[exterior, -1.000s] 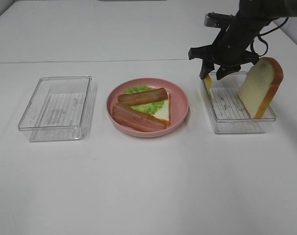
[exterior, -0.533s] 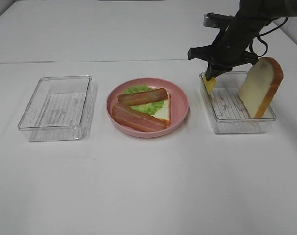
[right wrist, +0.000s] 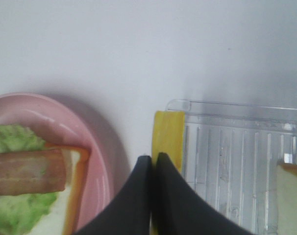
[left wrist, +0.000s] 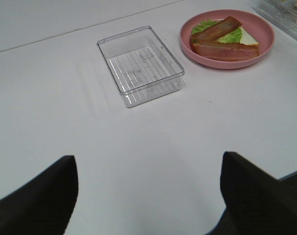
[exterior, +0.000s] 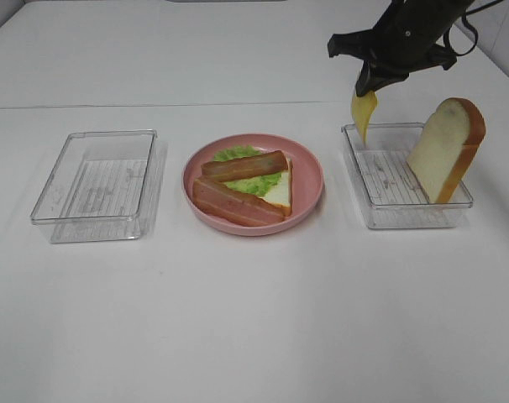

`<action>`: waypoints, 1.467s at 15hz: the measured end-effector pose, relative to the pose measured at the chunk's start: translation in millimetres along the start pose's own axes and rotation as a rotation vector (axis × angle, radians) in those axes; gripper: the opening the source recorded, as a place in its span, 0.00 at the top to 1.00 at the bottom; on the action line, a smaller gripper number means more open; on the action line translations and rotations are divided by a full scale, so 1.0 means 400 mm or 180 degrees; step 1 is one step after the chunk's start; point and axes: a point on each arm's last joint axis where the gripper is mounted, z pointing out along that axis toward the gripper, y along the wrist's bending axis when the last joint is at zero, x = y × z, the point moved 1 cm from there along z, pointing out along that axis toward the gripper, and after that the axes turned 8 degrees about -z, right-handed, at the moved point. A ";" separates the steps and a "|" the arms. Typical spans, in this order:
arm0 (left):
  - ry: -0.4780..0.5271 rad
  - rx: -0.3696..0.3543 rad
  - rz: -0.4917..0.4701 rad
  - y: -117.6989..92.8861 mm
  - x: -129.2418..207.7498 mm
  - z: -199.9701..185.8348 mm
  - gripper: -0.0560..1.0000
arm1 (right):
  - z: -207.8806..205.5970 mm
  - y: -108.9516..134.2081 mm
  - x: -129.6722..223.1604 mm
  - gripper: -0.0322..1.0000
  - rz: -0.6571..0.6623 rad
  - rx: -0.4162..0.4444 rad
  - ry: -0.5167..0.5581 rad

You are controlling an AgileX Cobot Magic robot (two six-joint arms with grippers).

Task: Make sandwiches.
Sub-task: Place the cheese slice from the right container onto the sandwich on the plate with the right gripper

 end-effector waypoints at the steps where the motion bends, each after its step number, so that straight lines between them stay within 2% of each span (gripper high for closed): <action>1: 0.0000 0.0000 0.0000 0.000 0.000 0.000 0.23 | -0.029 0.012 -0.008 0.97 -0.0019 -0.0098 -0.0052; 2: 0.0000 0.0000 0.0000 0.000 0.000 0.000 0.23 | -0.049 0.029 -0.012 0.97 -0.0007 -0.0268 -0.0067; 3: 0.0000 0.0000 0.0000 0.000 0.000 0.000 0.23 | -0.062 0.062 -0.014 0.97 0.0041 -0.0672 -0.0067; 6: 0.0000 0.0000 0.0000 0.000 0.000 0.000 0.23 | -0.033 0.104 -0.008 0.97 0.0184 -0.1088 -0.0036; 10: 0.0000 0.0000 0.0000 0.000 0.000 0.000 0.23 | 0.082 0.234 0.048 0.97 0.0125 -0.1454 0.0255; 12: 0.0000 0.0000 0.0000 0.000 0.000 0.000 0.23 | 0.118 0.270 0.064 0.97 0.0222 -0.1558 0.0295; 15: 0.0000 0.0000 0.0000 0.000 0.000 0.000 0.23 | 0.163 0.286 0.071 0.97 0.0463 -0.1631 0.0226; 17: 0.0000 0.0000 0.0000 0.000 0.000 0.000 0.23 | 0.190 0.277 0.078 0.97 0.0466 -0.1551 0.0202; 22: 0.0000 0.0000 0.0000 0.000 0.000 0.000 0.23 | 0.220 0.231 0.087 0.97 0.0272 -0.0932 0.0186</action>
